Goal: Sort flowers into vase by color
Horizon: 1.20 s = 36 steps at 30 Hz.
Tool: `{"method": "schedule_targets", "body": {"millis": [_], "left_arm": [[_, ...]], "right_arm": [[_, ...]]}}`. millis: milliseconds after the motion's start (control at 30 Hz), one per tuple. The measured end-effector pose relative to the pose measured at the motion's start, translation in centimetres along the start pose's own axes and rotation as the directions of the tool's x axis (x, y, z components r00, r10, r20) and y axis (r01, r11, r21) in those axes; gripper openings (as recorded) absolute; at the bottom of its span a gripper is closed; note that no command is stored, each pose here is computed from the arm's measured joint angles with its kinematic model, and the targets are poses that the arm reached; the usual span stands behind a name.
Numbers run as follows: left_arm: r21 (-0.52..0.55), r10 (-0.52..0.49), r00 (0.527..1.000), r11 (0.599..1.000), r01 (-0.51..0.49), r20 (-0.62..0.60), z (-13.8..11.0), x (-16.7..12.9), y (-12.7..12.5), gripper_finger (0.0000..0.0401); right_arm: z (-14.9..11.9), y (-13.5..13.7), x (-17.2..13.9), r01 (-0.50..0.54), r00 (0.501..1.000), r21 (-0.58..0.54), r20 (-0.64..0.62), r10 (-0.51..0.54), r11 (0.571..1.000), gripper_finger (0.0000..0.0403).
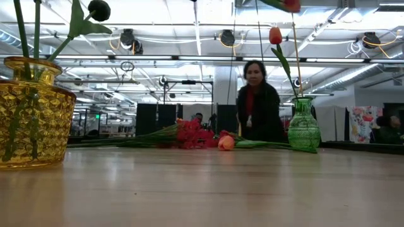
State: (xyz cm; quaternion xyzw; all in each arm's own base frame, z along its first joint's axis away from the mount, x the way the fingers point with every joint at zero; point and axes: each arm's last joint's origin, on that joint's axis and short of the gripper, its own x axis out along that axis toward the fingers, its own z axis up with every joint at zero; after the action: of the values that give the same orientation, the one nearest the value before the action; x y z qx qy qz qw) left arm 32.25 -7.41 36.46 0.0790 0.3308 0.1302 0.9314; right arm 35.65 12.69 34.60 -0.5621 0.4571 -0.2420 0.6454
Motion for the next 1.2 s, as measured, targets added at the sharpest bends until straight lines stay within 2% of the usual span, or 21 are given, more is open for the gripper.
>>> {"method": "schedule_targets", "body": {"millis": [300, 633, 733, 867, 1033, 1200], "left_arm": [[-0.006, 0.008, 1.000, 1.000, -0.008, 0.013, 0.1, -0.2, 0.1, 0.0142], [-0.015, -0.006, 1.000, 1.000, 0.006, 0.008, 0.1, -0.2, 0.1, 0.0013], [-0.032, -0.015, 1.000, 0.999, 0.015, 0.006, 0.1, -0.2, 0.0, 0.0009], [-0.031, -0.022, 1.000, 0.999, 0.022, 0.005, 0.1, -0.2, 0.0, 0.0006], [-0.025, -0.067, 0.998, 0.997, 0.067, 0.005, 0.0, -1.3, 0.5, 0.0004], [-0.030, -0.085, 0.996, 0.996, 0.085, 0.004, -0.2, -3.3, 1.5, 0.0002]], "right_arm": [[0.0, 0.0, 0.0, -0.002, 1.000, 0.000, 0.000, 0.002, 1.000, 0.0000], [0.0, 0.1, 0.0, -0.009, 1.000, 0.006, 0.002, 0.009, 1.000, 0.0000], [-0.1, 0.1, 0.0, -0.012, 1.000, 0.014, 0.001, 0.012, 1.000, 0.0000], [0.0, 0.2, -0.3, -0.026, 1.000, 0.095, 0.012, 0.025, 0.995, 0.0013], [0.2, 0.7, -1.6, -0.063, 0.997, 0.293, 0.054, 0.049, 0.954, 0.0072], [-0.3, 0.8, -4.1, 0.029, 0.995, 0.415, 0.071, -0.065, 0.909, 0.0142]]}}
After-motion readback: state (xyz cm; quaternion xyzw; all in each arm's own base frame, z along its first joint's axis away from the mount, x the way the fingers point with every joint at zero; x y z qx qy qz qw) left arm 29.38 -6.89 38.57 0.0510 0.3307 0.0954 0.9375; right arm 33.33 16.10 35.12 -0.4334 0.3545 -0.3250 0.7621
